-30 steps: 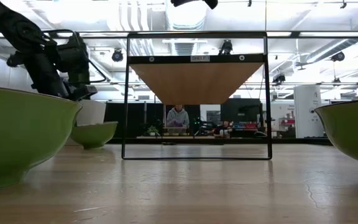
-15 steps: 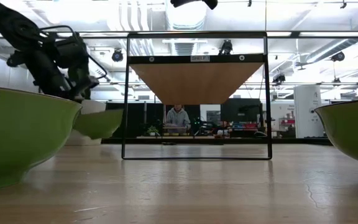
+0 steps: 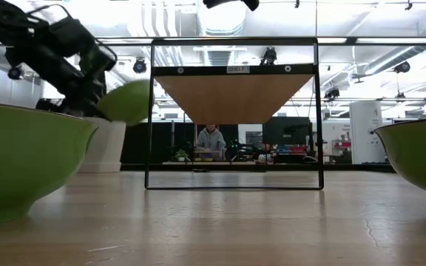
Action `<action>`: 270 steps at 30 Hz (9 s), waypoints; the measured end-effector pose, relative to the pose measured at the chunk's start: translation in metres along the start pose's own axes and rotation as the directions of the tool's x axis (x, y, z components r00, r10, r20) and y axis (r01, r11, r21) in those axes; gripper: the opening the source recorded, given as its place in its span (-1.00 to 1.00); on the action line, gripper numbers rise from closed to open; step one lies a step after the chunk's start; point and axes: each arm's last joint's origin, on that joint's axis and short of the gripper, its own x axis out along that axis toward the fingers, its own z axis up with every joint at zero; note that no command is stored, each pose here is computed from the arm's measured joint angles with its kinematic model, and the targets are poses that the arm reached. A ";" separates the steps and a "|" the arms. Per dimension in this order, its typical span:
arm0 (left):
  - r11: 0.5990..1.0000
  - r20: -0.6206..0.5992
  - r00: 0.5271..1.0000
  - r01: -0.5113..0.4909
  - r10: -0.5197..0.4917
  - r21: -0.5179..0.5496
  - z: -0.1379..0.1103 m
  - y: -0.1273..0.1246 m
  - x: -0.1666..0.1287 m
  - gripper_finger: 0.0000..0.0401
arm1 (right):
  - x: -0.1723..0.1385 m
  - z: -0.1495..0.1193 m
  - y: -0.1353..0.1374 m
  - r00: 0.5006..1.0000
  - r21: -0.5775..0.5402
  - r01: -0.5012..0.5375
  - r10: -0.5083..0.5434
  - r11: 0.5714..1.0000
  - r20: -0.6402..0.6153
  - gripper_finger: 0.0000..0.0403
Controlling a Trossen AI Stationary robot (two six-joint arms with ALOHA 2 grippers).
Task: Pick & Place Mini bowls
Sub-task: Put the white patterned bowl on the shelf, then stack the right white patterned bowl on the white patterned bowl on the shelf
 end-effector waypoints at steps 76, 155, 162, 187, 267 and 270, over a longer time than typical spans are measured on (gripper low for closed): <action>0.934 -0.093 0.946 0.322 -0.311 0.154 0.019 -0.133 0.001 -0.98 | -0.099 0.027 -0.017 0.960 -0.061 -0.003 0.020 0.998 0.280 -0.70; 0.830 -0.266 0.896 -0.172 0.356 0.530 -0.010 -0.240 0.110 -0.89 | -0.151 0.005 -0.034 0.981 -0.034 0.047 -0.040 0.998 0.190 -0.70; 0.821 -0.226 0.918 -0.156 0.326 0.549 -0.008 -0.244 0.111 -0.88 | -0.146 0.002 -0.033 0.985 -0.025 0.046 -0.041 0.999 0.167 -0.70; 0.853 -0.320 0.904 -0.084 0.283 0.515 -0.009 -0.248 0.102 -0.48 | -0.142 0.000 -0.033 0.988 -0.058 0.050 -0.041 0.997 0.148 -0.70; 0.709 -0.129 0.987 0.156 -0.092 0.688 -0.029 -0.265 -0.056 -0.48 | -0.122 -0.145 -0.001 0.654 0.314 0.169 0.132 0.934 -0.745 -0.22; 0.707 -0.128 0.987 0.161 -0.101 0.689 -0.029 -0.265 -0.059 -0.48 | -0.114 -0.159 0.013 0.623 0.269 0.099 0.151 0.958 -0.767 -0.11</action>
